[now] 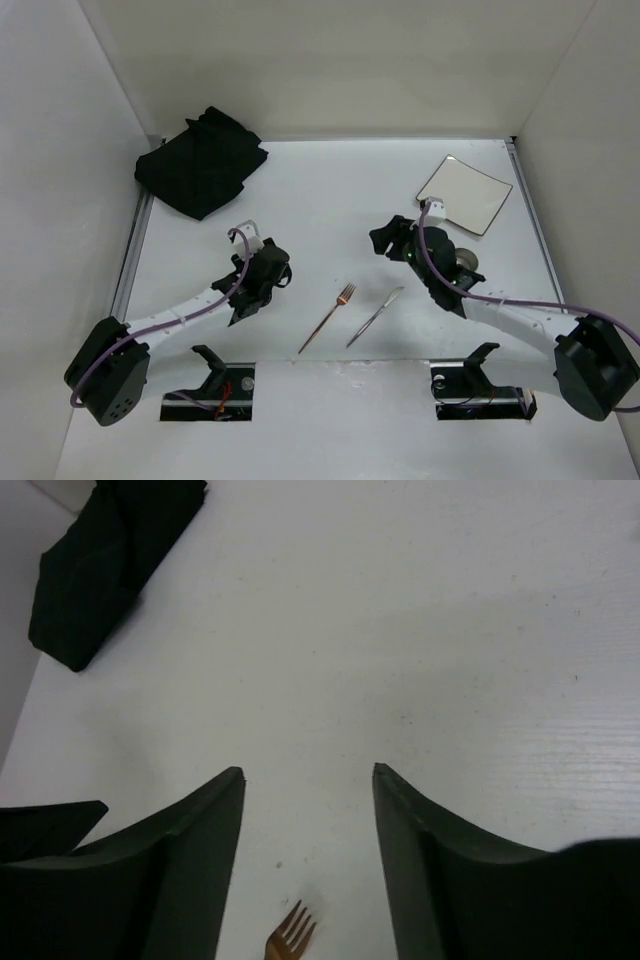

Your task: Set the dinner table for one person

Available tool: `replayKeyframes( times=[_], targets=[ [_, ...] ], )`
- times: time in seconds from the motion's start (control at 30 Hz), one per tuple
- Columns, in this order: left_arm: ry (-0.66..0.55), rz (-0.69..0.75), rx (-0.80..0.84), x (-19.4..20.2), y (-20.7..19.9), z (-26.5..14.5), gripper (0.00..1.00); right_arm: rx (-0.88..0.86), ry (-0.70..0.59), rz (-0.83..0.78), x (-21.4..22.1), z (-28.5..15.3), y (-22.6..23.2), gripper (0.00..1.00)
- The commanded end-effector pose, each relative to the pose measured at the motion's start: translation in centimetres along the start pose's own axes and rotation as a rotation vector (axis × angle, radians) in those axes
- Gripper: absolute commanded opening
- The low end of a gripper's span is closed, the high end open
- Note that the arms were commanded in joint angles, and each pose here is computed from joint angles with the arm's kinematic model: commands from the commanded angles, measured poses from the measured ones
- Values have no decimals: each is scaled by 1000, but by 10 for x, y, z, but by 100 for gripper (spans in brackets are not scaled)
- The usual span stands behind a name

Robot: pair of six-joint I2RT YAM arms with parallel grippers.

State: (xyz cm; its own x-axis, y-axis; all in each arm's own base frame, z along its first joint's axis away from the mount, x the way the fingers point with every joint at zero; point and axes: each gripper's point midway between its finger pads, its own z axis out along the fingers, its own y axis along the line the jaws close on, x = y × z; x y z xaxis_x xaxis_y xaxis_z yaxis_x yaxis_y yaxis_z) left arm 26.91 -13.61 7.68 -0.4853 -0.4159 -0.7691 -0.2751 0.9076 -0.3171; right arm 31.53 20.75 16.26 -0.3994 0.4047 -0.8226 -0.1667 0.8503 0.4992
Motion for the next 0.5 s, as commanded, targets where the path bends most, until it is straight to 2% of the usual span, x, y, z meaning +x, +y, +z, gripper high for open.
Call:
replayKeyframes(
  times=[0.0,0.1,0.17,0.23,0.27,0.33,0.37,0.4,0.47],
  targets=[
    [-41,-38,34,-22,-16,-1,51,-39,-50,16,-14,5,9,66],
    [-62,-80,29,-38,-17,3,51,-38,-39,14,-10,8,8,75],
    [-67,-101,26,-44,-18,5,51,-35,-39,10,-10,8,7,73],
    [-83,-103,20,-50,-19,8,50,-38,-48,11,-13,6,7,62],
    [-89,-106,11,-53,-18,10,50,-36,-49,14,-13,6,5,53],
    [-102,-113,-11,-60,-15,16,50,-29,-43,17,-12,6,3,26],
    [-119,-130,-27,-65,-11,19,50,-25,-43,21,-12,5,2,17],
    [-139,-144,-47,-71,-7,22,50,-26,-44,23,-12,4,2,12],
    [-200,-186,-98,-89,5,29,51,-27,-48,25,-14,4,1,10]
  ],
)
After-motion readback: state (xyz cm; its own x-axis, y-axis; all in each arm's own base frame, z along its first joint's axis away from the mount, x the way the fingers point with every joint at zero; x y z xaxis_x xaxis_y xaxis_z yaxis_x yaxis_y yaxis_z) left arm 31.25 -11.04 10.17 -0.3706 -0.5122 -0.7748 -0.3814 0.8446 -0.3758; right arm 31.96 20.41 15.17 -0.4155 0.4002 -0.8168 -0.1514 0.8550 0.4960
